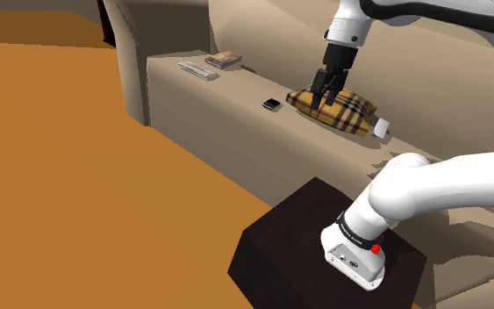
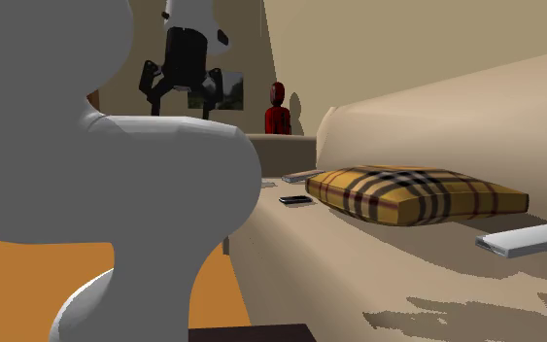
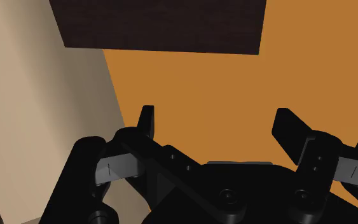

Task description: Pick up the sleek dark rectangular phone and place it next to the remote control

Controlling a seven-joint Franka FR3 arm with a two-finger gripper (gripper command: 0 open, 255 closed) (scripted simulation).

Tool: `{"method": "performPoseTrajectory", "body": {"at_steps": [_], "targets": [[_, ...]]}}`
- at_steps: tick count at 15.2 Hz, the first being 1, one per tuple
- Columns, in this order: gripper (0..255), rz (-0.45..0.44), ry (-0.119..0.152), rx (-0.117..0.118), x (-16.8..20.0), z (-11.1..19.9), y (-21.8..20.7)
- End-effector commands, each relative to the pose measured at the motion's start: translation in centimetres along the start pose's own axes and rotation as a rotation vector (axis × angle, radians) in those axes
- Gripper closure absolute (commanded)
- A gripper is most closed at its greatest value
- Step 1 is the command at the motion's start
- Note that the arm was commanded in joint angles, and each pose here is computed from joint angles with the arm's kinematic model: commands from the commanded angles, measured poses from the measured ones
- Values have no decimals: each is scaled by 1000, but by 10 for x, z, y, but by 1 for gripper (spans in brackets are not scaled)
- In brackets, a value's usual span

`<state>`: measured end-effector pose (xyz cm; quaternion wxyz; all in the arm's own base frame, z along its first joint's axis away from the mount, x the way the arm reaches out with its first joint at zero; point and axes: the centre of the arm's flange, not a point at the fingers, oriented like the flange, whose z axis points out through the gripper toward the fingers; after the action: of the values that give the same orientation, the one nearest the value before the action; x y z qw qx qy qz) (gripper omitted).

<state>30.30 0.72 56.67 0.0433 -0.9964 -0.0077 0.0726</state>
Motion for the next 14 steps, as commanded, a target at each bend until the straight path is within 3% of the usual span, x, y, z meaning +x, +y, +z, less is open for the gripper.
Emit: {"method": "performPoseTrajectory", "body": {"at_steps": [1,14], "targets": [[0,0,0,0,0,0,0],[0,388,61,15,148,46,47]]}}
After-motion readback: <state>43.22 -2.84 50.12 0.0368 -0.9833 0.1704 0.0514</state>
